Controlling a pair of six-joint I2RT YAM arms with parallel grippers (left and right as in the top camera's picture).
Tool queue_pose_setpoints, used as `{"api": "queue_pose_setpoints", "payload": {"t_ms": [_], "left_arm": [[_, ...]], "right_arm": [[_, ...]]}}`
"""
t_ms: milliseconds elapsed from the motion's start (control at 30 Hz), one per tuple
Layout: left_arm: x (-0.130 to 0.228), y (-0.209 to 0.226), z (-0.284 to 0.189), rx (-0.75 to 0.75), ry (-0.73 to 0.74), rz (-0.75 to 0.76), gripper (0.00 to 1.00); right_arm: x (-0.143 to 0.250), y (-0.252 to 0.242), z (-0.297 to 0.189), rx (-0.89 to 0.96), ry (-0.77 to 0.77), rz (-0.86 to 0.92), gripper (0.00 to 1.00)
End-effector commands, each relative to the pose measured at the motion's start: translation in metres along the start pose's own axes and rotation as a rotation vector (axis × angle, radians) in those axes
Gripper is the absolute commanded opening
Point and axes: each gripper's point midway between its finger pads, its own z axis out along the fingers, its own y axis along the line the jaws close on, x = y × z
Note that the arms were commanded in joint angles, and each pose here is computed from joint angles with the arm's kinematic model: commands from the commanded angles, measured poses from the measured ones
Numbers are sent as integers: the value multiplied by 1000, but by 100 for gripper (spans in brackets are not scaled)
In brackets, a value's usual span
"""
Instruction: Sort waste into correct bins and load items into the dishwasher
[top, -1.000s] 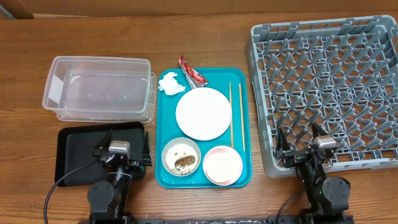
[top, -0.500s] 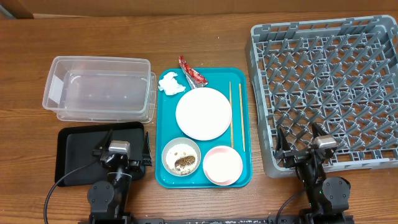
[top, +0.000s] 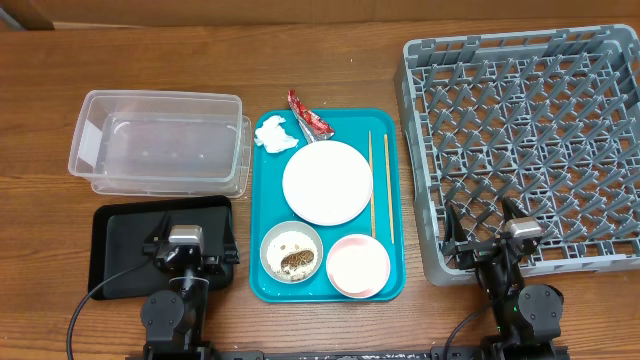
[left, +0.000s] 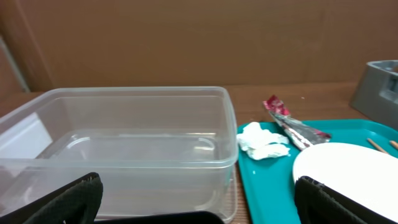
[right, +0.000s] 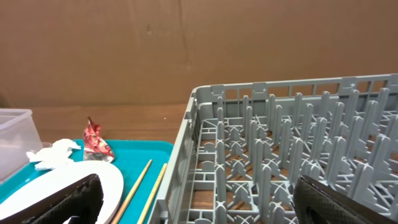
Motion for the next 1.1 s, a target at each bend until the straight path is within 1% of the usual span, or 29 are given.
{"api": "queue_pose_setpoints", "payload": {"t_ms": [0,67,133,200,267,367,433,500,633,733,867,967,1067], "left_arm": [[-3,10,-1,-52,-17,14,100],[-2,-8,-1,51,-9,-64,100],[-3,-20,-2,119,-8,-143,100],[-14,-28,-3,171,-43,-212,100],[-25,-40,-7,255,-73,-263,100],[-36,-51,-11,327,-105,-272,100],[-49,-56,-16,360,-131,-286,100],[-69,-57,-23,373,-156,-279,100],[-116,-57,-36,370,-169,-236,100],[-144,-56,-37,362,-110,-227,100],[-172,-61,-25,379,46,-256,100],[-191,-76,-15,463,162,-282,100],[-214,-99,-10,617,230,-303,100]], "right_arm": [[2,-2,0,10,-4,3,100],[1,2,0,-10,-5,3,100],[0,7,0,-39,-9,3,100],[-1,14,0,-79,-13,1,100],[-5,19,-1,-105,-27,-1,100],[-21,33,-6,-183,-51,-5,100],[-34,37,-10,-201,-62,26,100],[-50,39,-16,-204,-56,71,100],[-79,45,-26,-209,0,81,100],[-101,47,-29,-200,66,90,100],[-128,49,-21,-182,188,108,100],[-141,51,-10,-171,298,125,100],[-151,56,2,-189,381,142,100]]}}
